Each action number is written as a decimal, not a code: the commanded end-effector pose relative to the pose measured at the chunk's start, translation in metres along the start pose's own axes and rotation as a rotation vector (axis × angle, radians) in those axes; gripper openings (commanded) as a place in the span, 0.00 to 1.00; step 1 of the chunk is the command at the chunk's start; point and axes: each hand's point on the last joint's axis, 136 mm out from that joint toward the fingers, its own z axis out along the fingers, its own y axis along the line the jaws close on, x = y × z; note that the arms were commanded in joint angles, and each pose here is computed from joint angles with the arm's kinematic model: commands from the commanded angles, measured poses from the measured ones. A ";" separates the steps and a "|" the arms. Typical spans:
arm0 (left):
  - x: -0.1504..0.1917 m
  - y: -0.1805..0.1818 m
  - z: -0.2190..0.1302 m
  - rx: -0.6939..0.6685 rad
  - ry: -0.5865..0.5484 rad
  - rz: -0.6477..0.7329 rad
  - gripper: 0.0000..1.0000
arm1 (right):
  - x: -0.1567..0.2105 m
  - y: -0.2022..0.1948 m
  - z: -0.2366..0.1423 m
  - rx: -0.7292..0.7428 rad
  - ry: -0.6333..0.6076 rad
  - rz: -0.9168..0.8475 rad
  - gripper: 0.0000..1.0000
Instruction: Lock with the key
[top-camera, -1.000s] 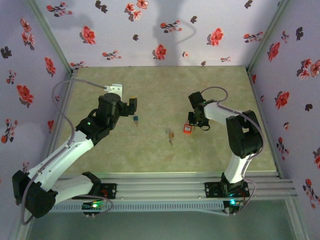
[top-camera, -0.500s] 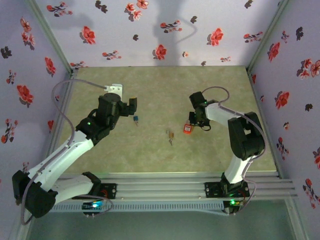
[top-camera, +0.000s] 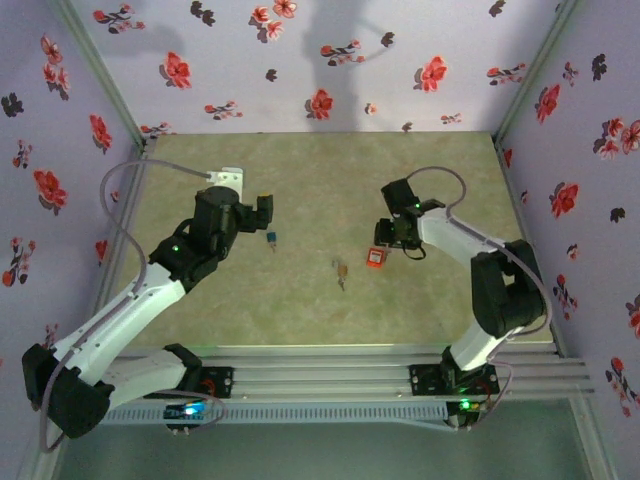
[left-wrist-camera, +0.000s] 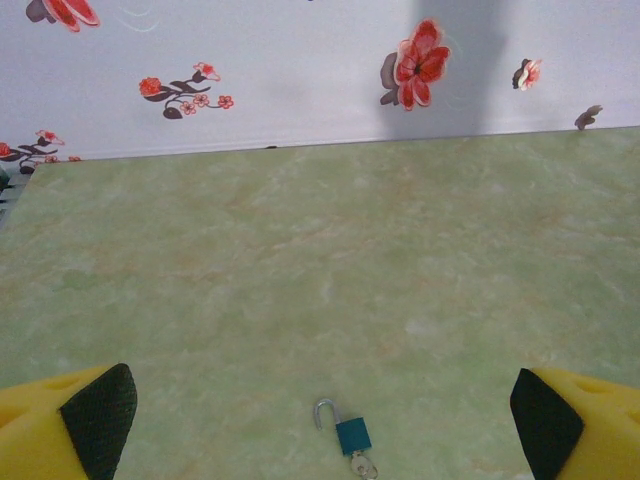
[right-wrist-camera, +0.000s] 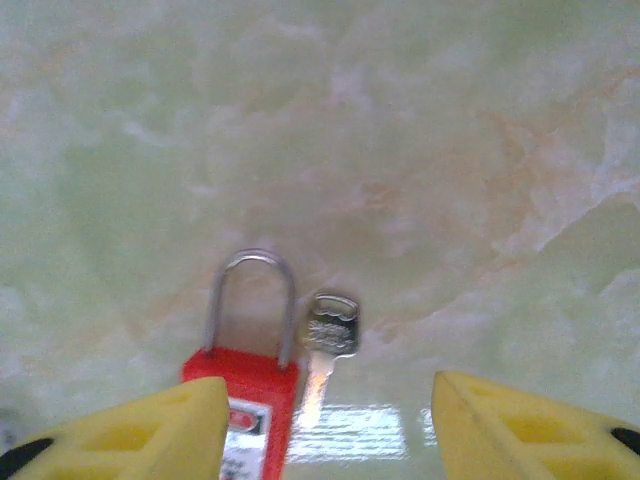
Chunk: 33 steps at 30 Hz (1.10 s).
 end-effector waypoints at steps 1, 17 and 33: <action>-0.013 0.009 -0.007 -0.028 -0.055 -0.020 1.00 | 0.014 0.006 -0.008 -0.002 0.010 -0.037 0.67; -0.016 0.012 -0.010 -0.038 -0.070 -0.018 1.00 | 0.059 0.065 -0.029 -0.043 -0.011 -0.136 0.99; -0.016 0.013 -0.010 -0.041 -0.073 -0.021 1.00 | 0.085 0.100 -0.016 -0.010 -0.002 -0.145 0.99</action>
